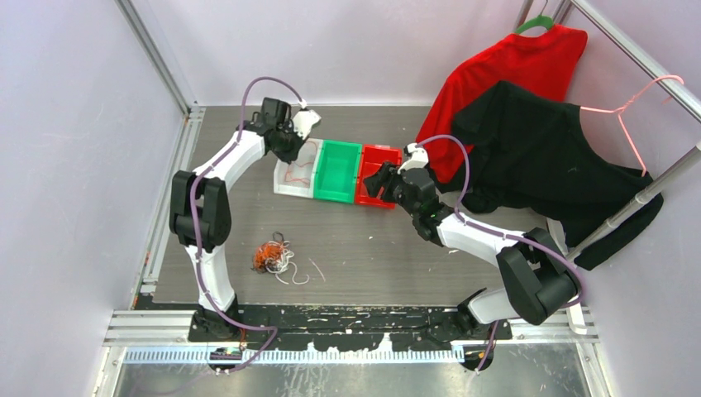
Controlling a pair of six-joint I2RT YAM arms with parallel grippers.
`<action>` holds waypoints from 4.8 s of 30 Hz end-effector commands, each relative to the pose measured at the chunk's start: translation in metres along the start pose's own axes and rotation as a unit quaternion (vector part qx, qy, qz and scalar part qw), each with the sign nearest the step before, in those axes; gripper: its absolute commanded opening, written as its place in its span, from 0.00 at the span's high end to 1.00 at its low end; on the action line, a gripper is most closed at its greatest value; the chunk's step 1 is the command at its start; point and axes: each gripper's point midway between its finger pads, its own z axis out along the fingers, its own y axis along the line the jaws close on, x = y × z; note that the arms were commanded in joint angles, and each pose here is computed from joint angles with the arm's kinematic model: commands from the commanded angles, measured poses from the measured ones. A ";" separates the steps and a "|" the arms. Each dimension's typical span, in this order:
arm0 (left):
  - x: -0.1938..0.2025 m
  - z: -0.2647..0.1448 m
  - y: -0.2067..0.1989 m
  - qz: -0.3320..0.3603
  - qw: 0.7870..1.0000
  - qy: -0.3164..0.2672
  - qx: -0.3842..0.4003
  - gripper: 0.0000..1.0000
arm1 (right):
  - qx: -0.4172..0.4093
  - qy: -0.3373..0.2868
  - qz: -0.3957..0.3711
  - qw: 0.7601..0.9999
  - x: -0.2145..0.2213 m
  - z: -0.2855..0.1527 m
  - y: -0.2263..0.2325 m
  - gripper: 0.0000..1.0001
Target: Untangle the cables
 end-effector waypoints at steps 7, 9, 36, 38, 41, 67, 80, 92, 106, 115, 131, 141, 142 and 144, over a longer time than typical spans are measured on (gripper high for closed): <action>-0.027 0.024 0.024 0.051 0.996 -0.053 -0.058 1.00 | -0.017 -0.028 -0.001 0.999 -0.020 0.005 0.011 0.36; -0.023 0.031 0.024 0.064 0.995 -0.052 -0.064 1.00 | -0.017 -0.028 0.000 0.999 -0.019 0.005 0.011 0.36; -0.030 -0.122 -0.028 0.035 0.996 -0.041 0.070 0.02 | -0.040 -0.038 0.003 0.998 -0.036 -0.005 0.028 0.35; -0.027 -0.140 -0.033 0.022 0.995 -0.046 0.084 0.02 | -0.048 -0.035 0.004 0.998 -0.036 -0.007 0.031 0.35; -0.013 -0.162 -0.054 0.018 0.991 -0.044 0.124 0.01 | -0.063 -0.026 0.008 0.998 -0.032 -0.009 0.038 0.35; 0.181 -0.136 -0.144 0.141 0.960 0.072 0.230 0.21 | -0.302 0.249 -0.214 0.895 0.218 -0.050 0.201 0.32; 0.177 -0.098 -0.122 0.124 0.978 0.047 0.163 0.54 | -0.251 0.230 -0.211 0.916 0.217 -0.030 0.182 0.86; 0.116 -0.132 -0.131 0.066 0.979 -0.014 0.192 1.00 | -0.188 0.137 -0.186 0.955 0.133 -0.015 0.153 0.85; 0.092 -0.143 -0.140 0.000 0.985 -0.028 0.170 1.00 | -0.291 0.143 -0.174 0.930 0.139 -0.037 0.174 0.45; 0.114 -0.128 -0.126 -0.037 0.994 -0.013 0.098 1.00 | -0.307 0.162 -0.200 0.916 0.162 -0.043 0.179 0.45; 0.126 -0.125 -0.124 -0.053 0.995 0.004 0.080 1.00 | -0.251 0.199 -0.256 0.912 0.212 -0.006 0.183 0.49; 0.122 -0.130 -0.127 -0.061 0.994 0.010 0.095 1.00 | -0.172 0.192 -0.343 0.903 0.224 0.008 0.160 0.54; 0.122 -0.130 -0.128 -0.062 0.993 0.010 0.096 1.00 | -0.173 0.192 -0.343 0.903 0.225 0.008 0.160 0.54; 0.121 -0.130 -0.128 -0.062 0.993 0.009 0.097 1.00 | -0.177 0.193 -0.342 0.902 0.226 0.008 0.163 0.56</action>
